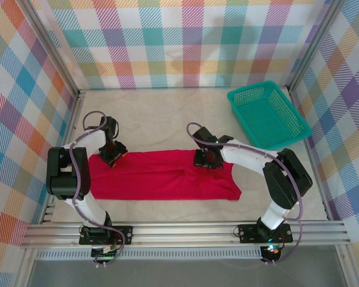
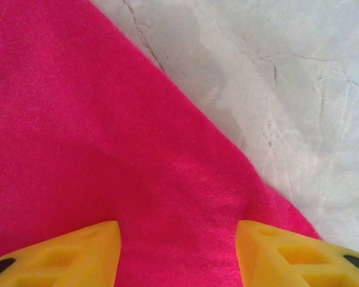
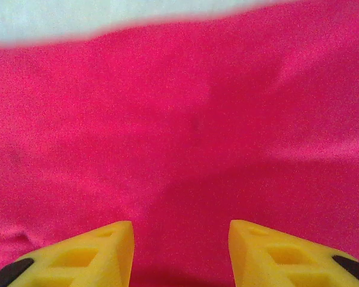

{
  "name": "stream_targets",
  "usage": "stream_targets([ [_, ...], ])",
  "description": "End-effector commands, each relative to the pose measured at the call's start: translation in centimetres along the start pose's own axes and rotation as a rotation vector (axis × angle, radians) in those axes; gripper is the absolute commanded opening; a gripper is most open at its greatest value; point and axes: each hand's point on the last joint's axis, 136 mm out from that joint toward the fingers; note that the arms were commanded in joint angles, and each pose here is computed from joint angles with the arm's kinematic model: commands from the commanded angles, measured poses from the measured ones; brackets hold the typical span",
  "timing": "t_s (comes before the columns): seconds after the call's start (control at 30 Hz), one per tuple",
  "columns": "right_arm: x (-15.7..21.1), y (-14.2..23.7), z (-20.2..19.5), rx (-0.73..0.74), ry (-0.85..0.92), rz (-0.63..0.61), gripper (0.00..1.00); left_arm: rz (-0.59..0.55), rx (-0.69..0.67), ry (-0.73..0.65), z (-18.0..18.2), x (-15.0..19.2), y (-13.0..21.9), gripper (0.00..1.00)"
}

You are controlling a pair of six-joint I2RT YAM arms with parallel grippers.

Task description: Fold the inside-out t-shirt

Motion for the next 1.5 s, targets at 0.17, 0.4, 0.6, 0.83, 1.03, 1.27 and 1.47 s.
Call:
stream_targets([
  [0.17,8.7,0.2,-0.2,-0.013,-0.033,0.095,0.47,0.008,0.024,-0.018,-1.3,-0.2,1.1,0.53],
  [0.4,6.5,2.7,-0.2,0.006,-0.020,-0.002,0.50,-0.026,0.030,-0.032,-1.5,-0.8,3.0,0.54],
  [0.6,1.7,4.2,3.9,-0.092,0.020,-0.112,0.55,-0.003,0.034,-0.068,-1.5,-0.4,3.8,0.54],
  [0.83,-2.5,1.0,10.9,-0.181,0.049,-0.076,0.56,0.112,0.111,-0.019,-0.2,0.4,2.9,0.54],
  [1.03,0.6,-5.2,10.0,-0.161,-0.025,0.056,0.56,0.125,0.052,0.117,4.3,-1.4,0.8,0.54],
  [1.27,3.3,-6.5,7.4,-0.119,-0.046,0.119,0.56,0.039,-0.074,0.193,7.4,-3.3,-0.4,0.53],
  [1.47,-0.9,1.0,6.4,-0.099,0.070,-0.036,0.75,-0.183,-0.114,0.090,6.4,-4.5,5.7,0.59],
])
Point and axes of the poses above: each hand's point on the last joint's axis, 136 mm out from that joint toward the fingers, its own y axis back along the fingers, its own z axis along the line the jaws close on, x = y × z, and after that the axes turned 2 degrees about y, right-handed
